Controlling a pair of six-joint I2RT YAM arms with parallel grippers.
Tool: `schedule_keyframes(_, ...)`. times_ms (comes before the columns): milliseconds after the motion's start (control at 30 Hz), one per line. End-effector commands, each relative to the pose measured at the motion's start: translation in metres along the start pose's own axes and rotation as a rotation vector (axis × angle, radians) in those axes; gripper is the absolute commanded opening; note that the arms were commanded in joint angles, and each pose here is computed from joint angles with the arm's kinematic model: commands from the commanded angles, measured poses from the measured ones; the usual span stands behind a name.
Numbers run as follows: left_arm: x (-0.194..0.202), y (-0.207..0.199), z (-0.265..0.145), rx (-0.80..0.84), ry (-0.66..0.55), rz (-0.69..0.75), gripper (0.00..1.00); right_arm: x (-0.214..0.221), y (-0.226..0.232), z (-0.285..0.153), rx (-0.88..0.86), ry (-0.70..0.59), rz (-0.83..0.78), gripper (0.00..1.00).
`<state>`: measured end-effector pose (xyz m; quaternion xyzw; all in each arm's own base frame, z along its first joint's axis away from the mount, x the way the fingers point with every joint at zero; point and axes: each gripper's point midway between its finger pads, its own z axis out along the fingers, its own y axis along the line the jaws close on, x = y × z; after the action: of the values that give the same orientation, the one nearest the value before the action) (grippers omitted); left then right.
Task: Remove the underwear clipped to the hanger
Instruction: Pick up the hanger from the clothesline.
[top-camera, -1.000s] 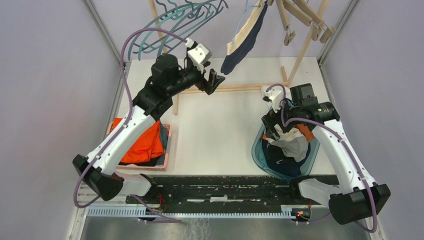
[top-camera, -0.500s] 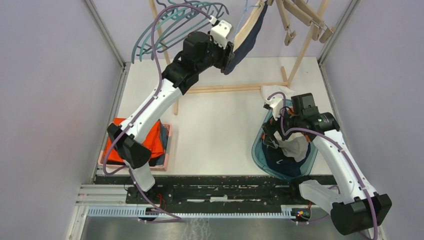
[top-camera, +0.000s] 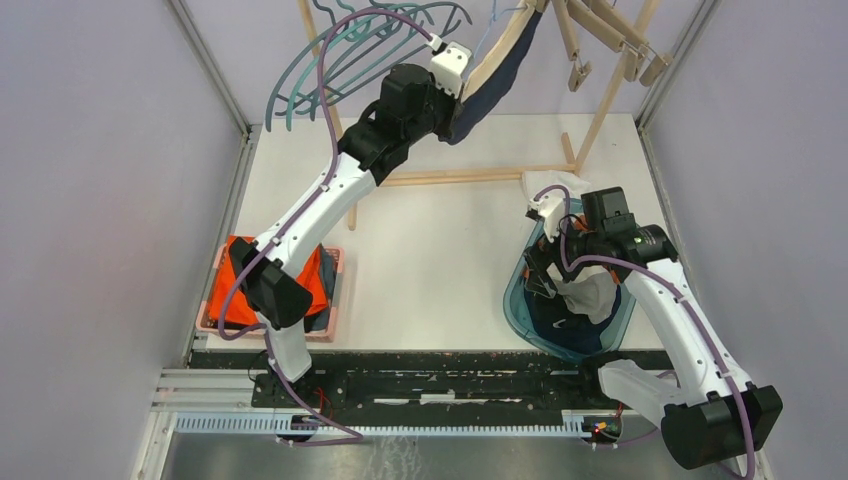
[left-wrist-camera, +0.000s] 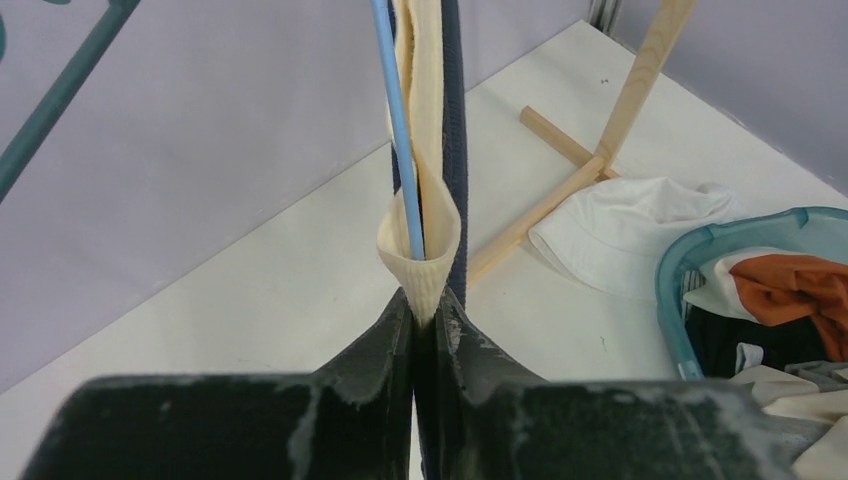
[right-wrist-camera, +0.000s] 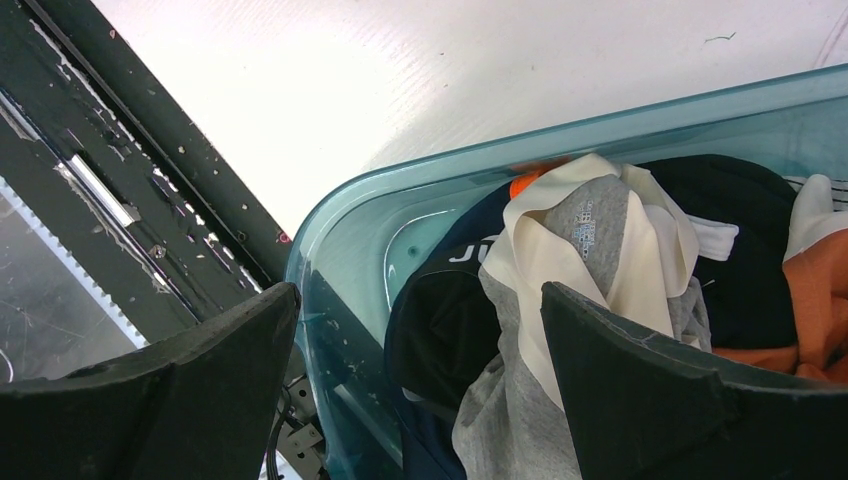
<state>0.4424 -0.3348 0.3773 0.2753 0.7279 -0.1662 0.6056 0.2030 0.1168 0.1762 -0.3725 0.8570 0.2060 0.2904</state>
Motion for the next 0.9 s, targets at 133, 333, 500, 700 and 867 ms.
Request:
schedule_keyframes(133, -0.047, 0.005, -0.028, -0.029, -0.107, -0.066, 0.03, -0.009, -0.001, 0.001, -0.007, -0.04, -0.028, 1.0)
schedule_keyframes(333, -0.074, 0.014, -0.058, -0.064, -0.176, -0.072, 0.03, -0.011, -0.001, 0.0, -0.003, -0.049, -0.025, 1.0)
schedule_keyframes(500, -0.086, 0.019, -0.066, -0.085, -0.212, -0.072, 0.03, -0.011, -0.002, 0.0, -0.002, -0.051, -0.02, 1.0)
schedule_keyframes(700, -0.078, 0.017, -0.068, -0.082, -0.232, -0.075, 0.03, -0.011, -0.002, 0.0, -0.003, -0.051, -0.018, 1.0)
schedule_keyframes(867, -0.072, 0.02, -0.08, -0.097, -0.27, -0.065, 0.03, -0.01, -0.002, 0.001, -0.004, -0.05, -0.019, 1.0)
